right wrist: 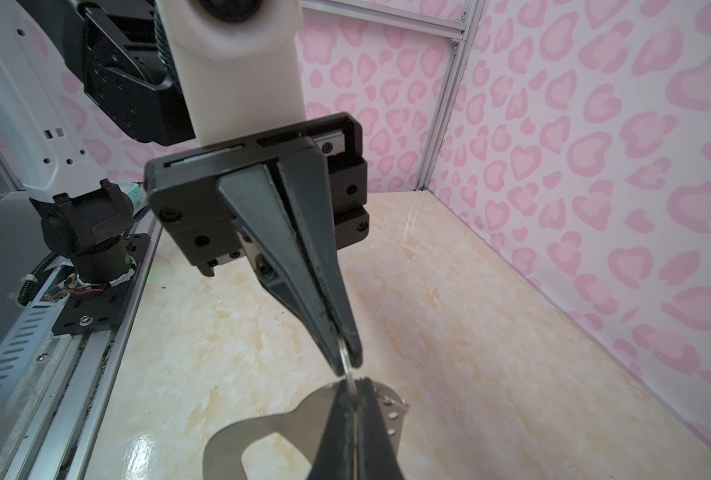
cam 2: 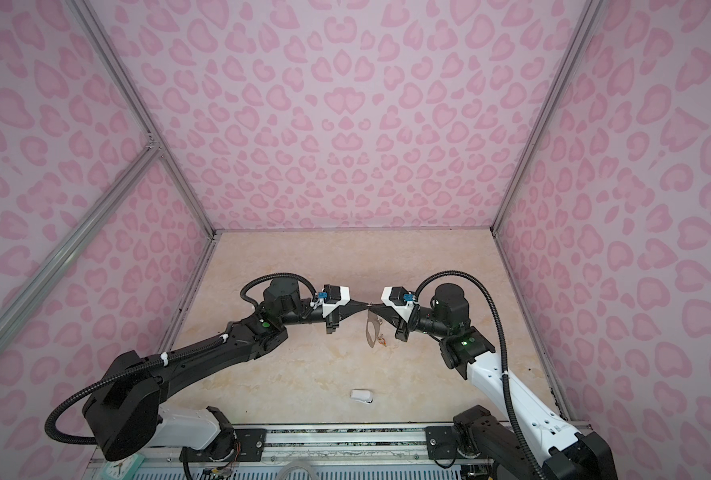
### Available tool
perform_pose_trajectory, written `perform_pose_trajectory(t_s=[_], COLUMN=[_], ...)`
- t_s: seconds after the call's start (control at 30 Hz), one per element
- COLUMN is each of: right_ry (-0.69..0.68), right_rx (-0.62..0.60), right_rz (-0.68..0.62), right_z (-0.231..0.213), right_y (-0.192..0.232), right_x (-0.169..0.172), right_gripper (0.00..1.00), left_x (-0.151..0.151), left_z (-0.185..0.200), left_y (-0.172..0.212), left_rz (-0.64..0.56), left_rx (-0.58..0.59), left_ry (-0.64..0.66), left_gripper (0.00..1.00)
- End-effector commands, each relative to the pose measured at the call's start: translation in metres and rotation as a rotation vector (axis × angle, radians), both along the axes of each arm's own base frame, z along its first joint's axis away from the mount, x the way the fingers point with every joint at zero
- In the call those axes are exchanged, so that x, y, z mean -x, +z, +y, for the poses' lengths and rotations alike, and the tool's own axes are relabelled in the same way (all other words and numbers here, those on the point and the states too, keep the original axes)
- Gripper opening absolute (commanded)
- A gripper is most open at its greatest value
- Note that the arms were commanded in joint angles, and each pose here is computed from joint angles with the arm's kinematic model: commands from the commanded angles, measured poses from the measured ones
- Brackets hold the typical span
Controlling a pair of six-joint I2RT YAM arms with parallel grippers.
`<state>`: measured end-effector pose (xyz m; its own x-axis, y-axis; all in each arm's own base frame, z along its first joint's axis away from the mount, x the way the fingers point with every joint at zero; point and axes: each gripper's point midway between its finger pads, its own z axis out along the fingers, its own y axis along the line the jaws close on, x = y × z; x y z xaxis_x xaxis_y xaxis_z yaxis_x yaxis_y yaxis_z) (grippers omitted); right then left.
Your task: Put the keys on the keyring
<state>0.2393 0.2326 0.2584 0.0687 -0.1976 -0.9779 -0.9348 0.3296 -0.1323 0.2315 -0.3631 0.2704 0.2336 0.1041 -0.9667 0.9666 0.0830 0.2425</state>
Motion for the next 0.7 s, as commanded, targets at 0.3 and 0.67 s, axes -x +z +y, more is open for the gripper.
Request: perform_pose_trajectory(t_s=[0.3,0.67], right_ry=[-0.007,0.008], right_rx=[0.248,0.306], right_rz=[0.053,0.091], right_z=[-0.012,-0.011], right_y=[-0.028,-0.037], right_x=[-0.002,-0.002], right_gripper=[0.0,0.0], left_x=[-0.014,-0.008], left_z=[0.018,0.001], left_y=[-0.021,-0.023], left_rz=[-0.137,-0.227], left_rx=[-0.289,-0.355], left_ry=[0.083,0.073], left_gripper=[0.35,0.32])
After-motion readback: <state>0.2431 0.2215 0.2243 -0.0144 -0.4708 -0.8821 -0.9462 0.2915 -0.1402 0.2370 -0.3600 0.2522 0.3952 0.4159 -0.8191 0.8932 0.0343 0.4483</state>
